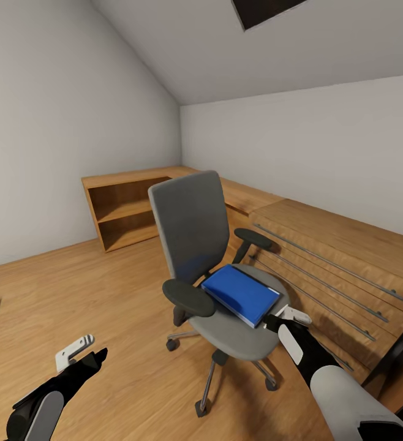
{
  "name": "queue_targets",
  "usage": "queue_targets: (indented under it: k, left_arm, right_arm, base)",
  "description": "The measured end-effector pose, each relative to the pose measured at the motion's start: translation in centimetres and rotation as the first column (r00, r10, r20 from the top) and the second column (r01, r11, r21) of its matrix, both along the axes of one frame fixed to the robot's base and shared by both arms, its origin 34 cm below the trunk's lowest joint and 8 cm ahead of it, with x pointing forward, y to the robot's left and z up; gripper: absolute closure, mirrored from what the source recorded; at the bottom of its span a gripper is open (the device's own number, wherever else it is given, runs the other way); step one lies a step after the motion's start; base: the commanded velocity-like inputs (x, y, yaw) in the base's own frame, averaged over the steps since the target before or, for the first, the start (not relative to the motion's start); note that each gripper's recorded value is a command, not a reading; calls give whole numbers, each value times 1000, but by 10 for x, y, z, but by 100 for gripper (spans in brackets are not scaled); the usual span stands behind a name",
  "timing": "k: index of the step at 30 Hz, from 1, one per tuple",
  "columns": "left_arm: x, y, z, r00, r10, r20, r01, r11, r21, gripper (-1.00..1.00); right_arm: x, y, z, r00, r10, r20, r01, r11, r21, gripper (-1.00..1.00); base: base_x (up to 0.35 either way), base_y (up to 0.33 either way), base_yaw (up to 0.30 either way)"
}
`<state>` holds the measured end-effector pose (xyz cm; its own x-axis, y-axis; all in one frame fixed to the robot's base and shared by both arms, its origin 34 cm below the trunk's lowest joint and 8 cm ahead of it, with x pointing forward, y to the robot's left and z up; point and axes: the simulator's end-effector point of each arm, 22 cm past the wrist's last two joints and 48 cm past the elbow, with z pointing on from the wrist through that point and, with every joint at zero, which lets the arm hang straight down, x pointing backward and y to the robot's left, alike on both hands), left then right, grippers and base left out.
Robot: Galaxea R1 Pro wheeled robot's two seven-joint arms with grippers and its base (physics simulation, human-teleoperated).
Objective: In the bedroom, organize the workspace by keeping the computer under the desk, ensuring the monitor is on the desk, placing the keyboard on the desk next to the monitor, placing the mouse on the desk next to the keyboard, moving the folder from the swivel chair onto the desk next to the mouse, stacking the notebook on top of the folder with the pen on top of the notebook, and positioning the swivel chair next to the desk.
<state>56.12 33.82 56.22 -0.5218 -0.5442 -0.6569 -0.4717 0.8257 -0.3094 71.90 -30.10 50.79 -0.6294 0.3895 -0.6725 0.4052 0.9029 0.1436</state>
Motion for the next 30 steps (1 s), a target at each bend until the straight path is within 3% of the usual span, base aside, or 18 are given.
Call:
queue_targets:
  k: [4, 5, 30]
  left_arm:
    - [0, 0, 0, 1000, 0, -1, 0, 1000, 0, -100]
    - [0, 0, 0, 1000, 0, -1, 0, 1000, 0, -100]
    - [0, -1, -1, 1000, -1, -2, 1, 1000, -3, -100]
  right_arm:
    - [0, 0, 0, 1000, 0, 0, 0, 1000, 0, -100]
    - [0, 0, 0, 1000, 0, 0, 0, 1000, 1, 100]
    - [-2, 0, -3, 1000, 0, -10, 0, 1000, 3, 100]
  base:
    - [0, 0, 0]
    - [0, 0, 0]
    - [0, 0, 0]
